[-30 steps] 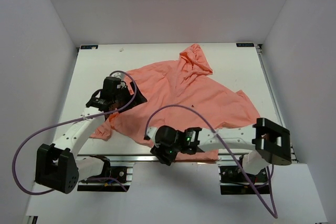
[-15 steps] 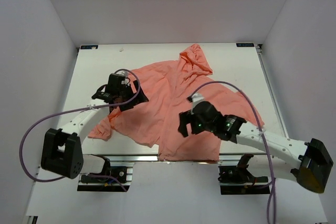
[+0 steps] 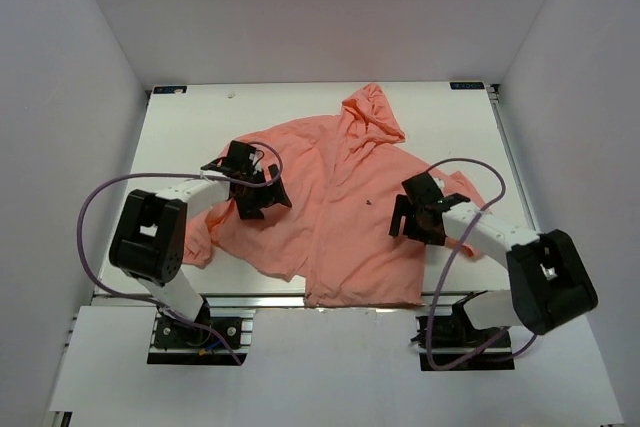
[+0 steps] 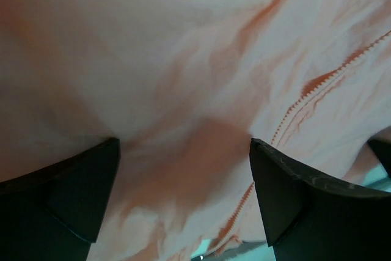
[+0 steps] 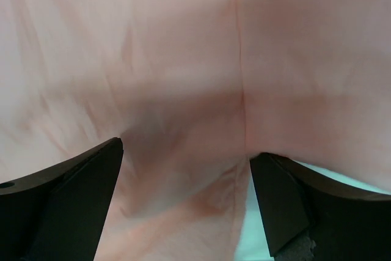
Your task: Zip up the jacket
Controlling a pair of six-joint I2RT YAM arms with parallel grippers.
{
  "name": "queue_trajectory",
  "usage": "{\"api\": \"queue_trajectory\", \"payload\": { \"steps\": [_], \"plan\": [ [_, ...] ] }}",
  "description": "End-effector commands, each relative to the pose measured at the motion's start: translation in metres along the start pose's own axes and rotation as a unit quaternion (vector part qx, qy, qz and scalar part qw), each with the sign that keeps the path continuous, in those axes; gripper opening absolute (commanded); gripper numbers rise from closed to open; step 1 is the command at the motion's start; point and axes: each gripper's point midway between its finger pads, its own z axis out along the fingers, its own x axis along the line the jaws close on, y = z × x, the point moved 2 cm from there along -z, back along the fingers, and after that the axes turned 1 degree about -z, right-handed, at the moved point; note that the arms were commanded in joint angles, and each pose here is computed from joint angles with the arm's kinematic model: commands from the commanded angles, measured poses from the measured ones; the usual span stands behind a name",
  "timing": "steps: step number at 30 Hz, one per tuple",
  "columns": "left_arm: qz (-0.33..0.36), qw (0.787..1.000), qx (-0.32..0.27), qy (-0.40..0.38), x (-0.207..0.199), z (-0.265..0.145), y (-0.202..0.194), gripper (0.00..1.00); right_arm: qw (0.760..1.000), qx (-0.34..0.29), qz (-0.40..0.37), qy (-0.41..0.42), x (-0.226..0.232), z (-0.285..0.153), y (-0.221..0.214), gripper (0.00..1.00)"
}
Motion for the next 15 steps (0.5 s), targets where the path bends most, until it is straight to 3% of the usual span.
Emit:
{"api": "queue_trajectory", "payload": {
  "steps": [1,8,12,15],
  "plan": [
    [0.002,0.999,0.025,-0.043,-0.014,0.013,-0.004,0.98,0.999,-0.023,0.029,0.011,0.004,0.020,0.035,0.88],
    [0.000,0.995,0.039,-0.087,-0.043,0.049,0.023,0.98,0.998,-0.024,0.055,0.007,0.006,0.069,0.123,0.84],
    [0.000,0.993,0.020,-0.116,-0.067,0.063,0.054,0.98,0.993,-0.085,0.072,0.026,0.006,0.076,0.220,0.81],
    [0.004,0.990,0.015,-0.143,-0.086,0.068,0.072,0.98,0.994,-0.085,0.054,0.047,0.008,0.088,0.246,0.81]
  ]
}}
